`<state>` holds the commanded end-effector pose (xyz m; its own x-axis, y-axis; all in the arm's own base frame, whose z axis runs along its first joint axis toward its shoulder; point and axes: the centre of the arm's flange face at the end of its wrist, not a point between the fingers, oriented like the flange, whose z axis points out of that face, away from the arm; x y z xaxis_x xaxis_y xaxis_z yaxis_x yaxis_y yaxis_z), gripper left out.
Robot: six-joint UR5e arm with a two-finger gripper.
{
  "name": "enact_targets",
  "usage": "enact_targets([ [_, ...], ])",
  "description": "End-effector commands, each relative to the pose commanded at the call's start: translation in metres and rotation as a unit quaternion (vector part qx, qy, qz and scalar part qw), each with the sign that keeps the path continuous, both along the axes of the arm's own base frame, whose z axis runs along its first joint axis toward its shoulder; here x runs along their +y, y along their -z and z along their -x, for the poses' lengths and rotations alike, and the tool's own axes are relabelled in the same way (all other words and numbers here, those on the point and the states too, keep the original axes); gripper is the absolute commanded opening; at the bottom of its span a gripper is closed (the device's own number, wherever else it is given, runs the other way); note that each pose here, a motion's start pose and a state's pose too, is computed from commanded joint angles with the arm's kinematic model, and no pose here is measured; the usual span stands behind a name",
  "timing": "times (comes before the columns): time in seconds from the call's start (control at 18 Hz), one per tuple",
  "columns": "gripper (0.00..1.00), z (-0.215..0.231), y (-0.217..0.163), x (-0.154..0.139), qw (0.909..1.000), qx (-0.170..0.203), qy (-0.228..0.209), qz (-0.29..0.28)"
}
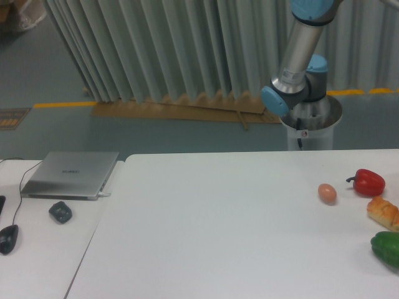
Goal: Place the yellow pepper in a basket
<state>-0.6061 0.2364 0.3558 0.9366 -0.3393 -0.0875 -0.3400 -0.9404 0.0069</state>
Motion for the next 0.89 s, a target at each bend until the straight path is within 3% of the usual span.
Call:
enact_targets([
  [0.33, 1.00, -0.002, -0.009, 0.003, 1.0000, 0.007, -0.004, -0.003],
  [0.5, 1.00, -0.021, -0.023, 0.034, 0.9995, 0.015, -0.028, -0.006],
  [0.72, 1.00, -0.051, -0.041, 0.074, 0.9997, 0.018, -0.016, -0.008],
  [0.89, 1.00, -0.075, -0.043, 0.104, 0.9992, 0.014, -0.035, -0.012],
])
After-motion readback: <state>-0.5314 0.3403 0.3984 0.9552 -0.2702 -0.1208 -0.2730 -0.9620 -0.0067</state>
